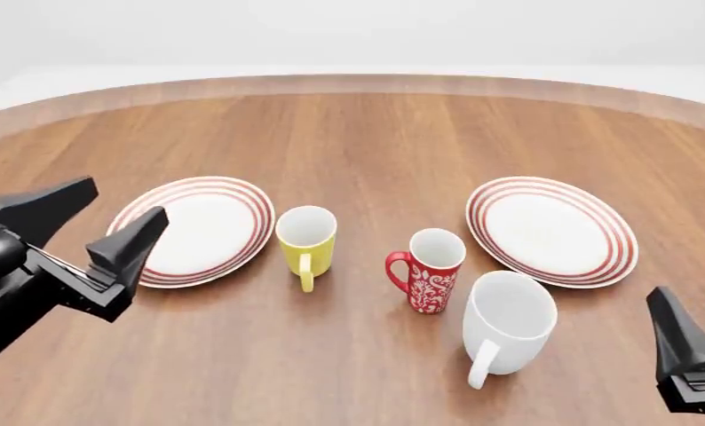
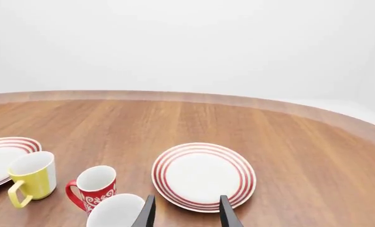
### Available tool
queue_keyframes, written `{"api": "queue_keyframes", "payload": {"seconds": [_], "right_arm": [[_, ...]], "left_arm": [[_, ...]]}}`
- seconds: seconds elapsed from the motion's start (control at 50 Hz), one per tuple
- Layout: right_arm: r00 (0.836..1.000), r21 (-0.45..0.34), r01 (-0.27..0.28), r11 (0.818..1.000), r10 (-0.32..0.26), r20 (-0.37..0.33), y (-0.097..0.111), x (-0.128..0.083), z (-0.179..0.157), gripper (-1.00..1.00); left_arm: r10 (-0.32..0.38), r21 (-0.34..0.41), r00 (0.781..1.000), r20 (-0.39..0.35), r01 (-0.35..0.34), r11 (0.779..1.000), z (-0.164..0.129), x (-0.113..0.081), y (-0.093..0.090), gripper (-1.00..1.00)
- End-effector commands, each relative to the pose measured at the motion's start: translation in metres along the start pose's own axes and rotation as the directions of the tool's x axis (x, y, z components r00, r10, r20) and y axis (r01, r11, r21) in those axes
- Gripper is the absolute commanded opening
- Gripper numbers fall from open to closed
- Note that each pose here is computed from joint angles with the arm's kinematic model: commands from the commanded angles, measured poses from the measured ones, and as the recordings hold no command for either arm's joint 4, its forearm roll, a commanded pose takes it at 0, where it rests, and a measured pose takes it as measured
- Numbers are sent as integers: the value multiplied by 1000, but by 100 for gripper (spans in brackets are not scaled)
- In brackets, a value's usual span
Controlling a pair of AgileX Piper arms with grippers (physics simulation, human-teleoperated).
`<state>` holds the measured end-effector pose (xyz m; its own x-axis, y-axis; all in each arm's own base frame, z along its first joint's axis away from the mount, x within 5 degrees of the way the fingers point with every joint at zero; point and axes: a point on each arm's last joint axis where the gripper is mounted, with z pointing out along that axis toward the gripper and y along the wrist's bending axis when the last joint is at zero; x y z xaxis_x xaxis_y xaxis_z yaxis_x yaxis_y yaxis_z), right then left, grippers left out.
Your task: Put the red mug on the left plate.
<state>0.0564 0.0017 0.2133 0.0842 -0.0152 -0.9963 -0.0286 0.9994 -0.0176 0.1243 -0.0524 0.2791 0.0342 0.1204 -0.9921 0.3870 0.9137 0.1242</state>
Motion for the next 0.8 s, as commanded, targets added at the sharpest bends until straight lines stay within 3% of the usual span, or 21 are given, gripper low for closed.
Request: {"api": "queue_keyframes", "payload": {"seconds": [0.02, 0.54, 0.8], "right_arm": [[1000, 0, 0, 1000, 0, 1, 0, 0, 0, 100], [1000, -1, -2, 1000, 2, -1, 0, 0, 1, 100], [1000, -1, -4, 1000, 4, 1, 0, -1, 1, 100]], "left_arm": [[19, 62, 1000, -8, -18, 998, 21, -2, -9, 100], [79, 196, 997, -27, -72, 978, 68, -4, -39, 100], [96, 229, 994, -46, -83, 970, 95, -6, -50, 100]]}}
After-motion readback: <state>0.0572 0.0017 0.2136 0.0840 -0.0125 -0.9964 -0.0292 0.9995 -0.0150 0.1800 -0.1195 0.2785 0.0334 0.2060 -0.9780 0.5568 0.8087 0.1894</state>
